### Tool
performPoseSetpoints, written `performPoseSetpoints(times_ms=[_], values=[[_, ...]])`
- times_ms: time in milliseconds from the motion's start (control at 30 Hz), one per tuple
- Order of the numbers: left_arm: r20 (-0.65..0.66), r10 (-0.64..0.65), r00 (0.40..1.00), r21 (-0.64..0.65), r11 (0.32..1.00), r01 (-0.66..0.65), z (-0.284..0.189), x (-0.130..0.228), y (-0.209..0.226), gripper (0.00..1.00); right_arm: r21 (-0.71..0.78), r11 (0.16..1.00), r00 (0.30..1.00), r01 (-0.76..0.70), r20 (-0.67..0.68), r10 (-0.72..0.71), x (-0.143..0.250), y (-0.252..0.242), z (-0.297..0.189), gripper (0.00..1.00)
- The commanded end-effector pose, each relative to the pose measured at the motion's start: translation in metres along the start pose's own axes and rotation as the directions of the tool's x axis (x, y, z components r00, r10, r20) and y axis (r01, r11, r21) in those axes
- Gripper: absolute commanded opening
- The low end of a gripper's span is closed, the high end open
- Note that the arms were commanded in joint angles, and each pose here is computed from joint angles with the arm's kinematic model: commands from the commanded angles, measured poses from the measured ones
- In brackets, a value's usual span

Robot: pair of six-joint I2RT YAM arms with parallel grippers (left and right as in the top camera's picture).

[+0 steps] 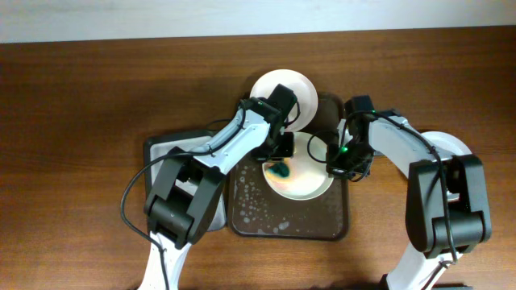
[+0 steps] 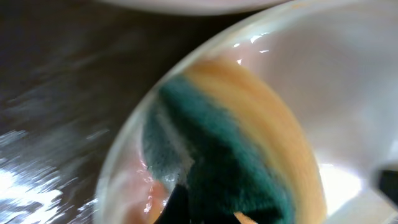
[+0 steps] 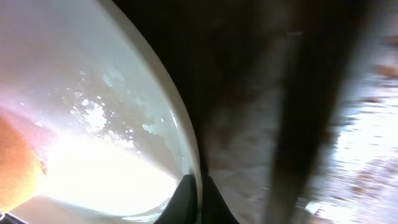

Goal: Clean dirty plates on tray and stack at the side
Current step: 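Scrub the held plate with the sponge in the left gripper, then put the sponge back in the grey tray with the left gripper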

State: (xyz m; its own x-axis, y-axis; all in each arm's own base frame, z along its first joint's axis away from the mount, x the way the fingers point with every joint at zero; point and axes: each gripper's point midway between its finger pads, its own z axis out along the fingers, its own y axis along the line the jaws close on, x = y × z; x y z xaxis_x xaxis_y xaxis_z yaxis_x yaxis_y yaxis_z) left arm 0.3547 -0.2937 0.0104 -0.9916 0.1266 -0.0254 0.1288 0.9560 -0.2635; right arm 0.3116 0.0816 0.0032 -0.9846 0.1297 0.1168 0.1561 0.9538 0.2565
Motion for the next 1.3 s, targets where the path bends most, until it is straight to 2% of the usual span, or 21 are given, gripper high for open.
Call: performPoseSetpoints(times_ms=[0,100,167,300,367,467,500,567,700,800,900,1000,1133,1200,1267], values=[[-0.18,0.06,0.982,0.26,0.965,-0.011,0.046,0.039,-0.059,0.0,0.058,0.998,1.0,0.024,-0.014,-0.023,0.003,-0.009,0.008,0.04],[-0.173,0.135,0.976,0.406,0.912,-0.054,0.04,0.045,-0.096,0.0,0.058,0.998,0.999,0.033,-0.016,-0.032,0.003,-0.009,0.008,0.04],[-0.161,0.162,0.974,0.434,0.897,-0.077,0.04,0.047,-0.108,0.02,0.058,0.998,0.999,0.033,-0.016,-0.032,0.003,-0.009,0.008,0.04],[-0.101,0.15,0.984,0.379,0.92,-0.101,0.045,0.033,-0.099,0.05,0.059,0.998,0.999,0.032,-0.018,-0.031,0.004,-0.01,0.008,0.04],[-0.08,0.1,0.992,0.291,0.954,-0.073,0.048,0.019,-0.07,0.0,0.059,0.998,0.999,0.032,-0.019,-0.031,0.004,-0.01,0.008,0.04],[-0.089,-0.011,0.996,0.093,0.996,0.019,0.043,0.003,0.002,0.0,0.061,0.998,0.999,0.031,-0.026,-0.029,0.006,-0.01,0.008,0.04],[-0.087,-0.072,0.994,-0.027,0.997,0.07,0.036,-0.002,0.041,0.0,0.062,0.998,0.999,0.03,-0.029,-0.028,0.007,-0.01,0.008,0.04],[-0.083,-0.127,0.988,-0.105,0.987,0.118,0.023,-0.009,0.073,0.0,0.062,0.998,0.999,0.03,-0.029,-0.028,0.007,-0.01,0.008,0.04],[-0.039,-0.134,0.99,-0.197,0.973,0.124,-0.013,-0.025,0.096,0.0,0.062,0.998,0.999,0.029,-0.029,-0.028,0.007,-0.01,0.008,0.04],[-0.005,-0.092,0.996,-0.178,0.98,0.09,-0.043,-0.028,0.083,0.0,0.062,0.998,0.999,0.029,-0.029,-0.027,0.007,-0.01,0.008,0.04],[0.075,-0.016,0.997,-0.134,0.991,0.026,-0.101,-0.024,0.062,0.0,0.063,0.998,0.999,0.028,-0.037,-0.026,0.01,-0.01,0.006,0.04],[0.159,0.013,0.987,-0.117,0.993,0.005,-0.164,-0.012,0.062,0.0,0.058,0.998,0.999,0.034,-0.01,-0.033,0.008,-0.007,-0.003,0.04],[0.199,-0.065,0.978,-0.251,0.961,0.114,-0.227,0.019,0.117,0.0,0.05,0.997,0.998,0.051,0.04,-0.053,0.007,-0.002,-0.021,0.04],[0.189,-0.116,0.975,-0.341,0.923,0.176,-0.237,0.029,0.151,0.0,0.044,0.996,0.993,0.082,0.076,-0.085,0.005,0.002,-0.033,0.04],[0.162,-0.177,0.971,-0.368,0.902,0.225,-0.224,0.035,0.178,0.0,0.035,0.994,0.986,0.099,0.133,-0.103,0.005,0.008,-0.052,0.04]])
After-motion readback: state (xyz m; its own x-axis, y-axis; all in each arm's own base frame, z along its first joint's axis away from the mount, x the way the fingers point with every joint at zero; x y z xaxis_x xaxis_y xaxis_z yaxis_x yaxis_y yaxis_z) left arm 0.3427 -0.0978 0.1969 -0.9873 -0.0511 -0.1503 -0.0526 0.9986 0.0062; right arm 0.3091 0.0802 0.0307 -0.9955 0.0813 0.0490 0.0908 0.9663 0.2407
